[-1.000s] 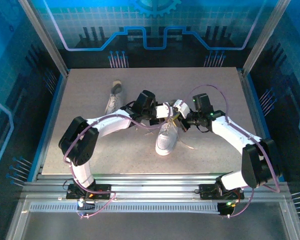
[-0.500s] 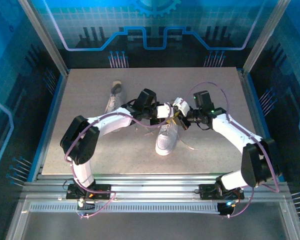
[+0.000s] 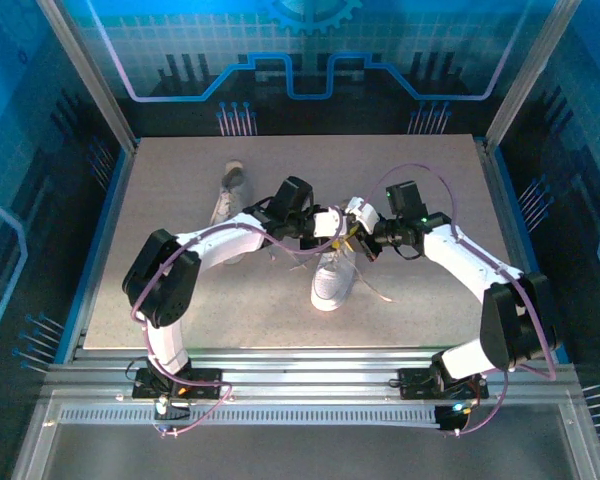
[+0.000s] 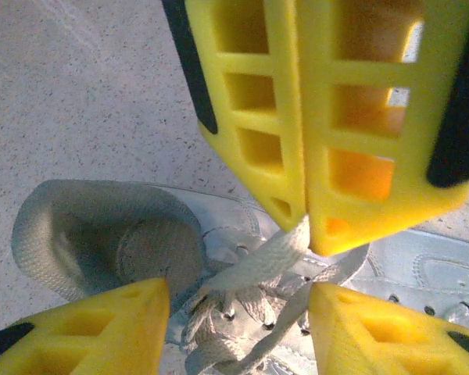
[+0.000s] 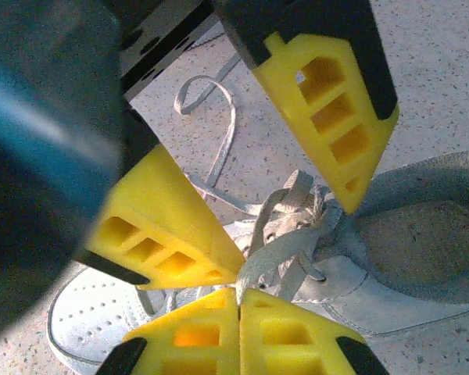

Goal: Tie the shoes

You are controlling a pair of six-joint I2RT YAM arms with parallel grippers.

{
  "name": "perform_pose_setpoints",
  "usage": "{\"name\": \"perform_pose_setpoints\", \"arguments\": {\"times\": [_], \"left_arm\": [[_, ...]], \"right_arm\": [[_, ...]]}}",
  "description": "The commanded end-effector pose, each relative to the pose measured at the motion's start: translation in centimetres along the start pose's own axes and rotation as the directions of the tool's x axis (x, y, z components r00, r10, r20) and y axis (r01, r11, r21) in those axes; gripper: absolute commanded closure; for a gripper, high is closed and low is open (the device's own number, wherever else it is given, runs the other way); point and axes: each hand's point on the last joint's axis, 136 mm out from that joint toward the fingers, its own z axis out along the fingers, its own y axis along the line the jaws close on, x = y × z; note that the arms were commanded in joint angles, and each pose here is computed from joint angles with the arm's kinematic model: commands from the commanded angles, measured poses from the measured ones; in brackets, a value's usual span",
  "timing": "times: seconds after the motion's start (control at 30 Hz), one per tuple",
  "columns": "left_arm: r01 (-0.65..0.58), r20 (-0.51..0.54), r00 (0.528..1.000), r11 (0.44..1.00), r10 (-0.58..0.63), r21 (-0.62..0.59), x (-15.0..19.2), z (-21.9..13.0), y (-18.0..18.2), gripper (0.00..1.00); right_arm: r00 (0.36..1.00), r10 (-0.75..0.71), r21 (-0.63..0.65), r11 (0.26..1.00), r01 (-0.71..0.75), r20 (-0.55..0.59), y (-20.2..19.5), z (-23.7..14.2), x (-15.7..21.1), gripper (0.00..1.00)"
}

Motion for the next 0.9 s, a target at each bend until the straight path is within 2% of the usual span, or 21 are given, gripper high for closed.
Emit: {"name": "perform_pose_setpoints", "arguments": {"times": [0.0,0.23,0.33,0.57,0.87], "left_arm": [[-0.033,0.056,0.998,0.999,0.031,0.036,-1.2,-0.8,0.1,0.47],[-0.107,0.063,0.992,0.994,0.105,0.022,-1.4,-2.2,0.7,0.43],[-0.191,0.044,0.980,0.981,0.192,-0.032,-0.6,-2.4,1.0,0.43],[-0.292,0.015,0.955,0.948,0.296,-0.124,0.5,-2.8,0.9,0.56],[-0.360,0.003,0.932,0.928,0.362,-0.100,0.5,-1.8,-0.9,0.63]], "right_arm": [[1.000,-0.010,-0.004,1.000,0.010,-0.006,-0.3,-0.4,-0.4,1.00],[1.000,-0.013,0.001,1.000,0.013,-0.012,-0.3,-0.4,-0.3,1.00],[1.000,-0.012,0.003,1.000,0.012,-0.012,-0.4,-0.4,-0.2,1.00],[1.000,0.001,0.011,1.000,-0.001,0.001,-0.8,-0.4,-0.3,1.00],[1.000,0.008,0.001,1.000,-0.008,0.001,-0.9,-0.4,-0.3,1.00]]}}
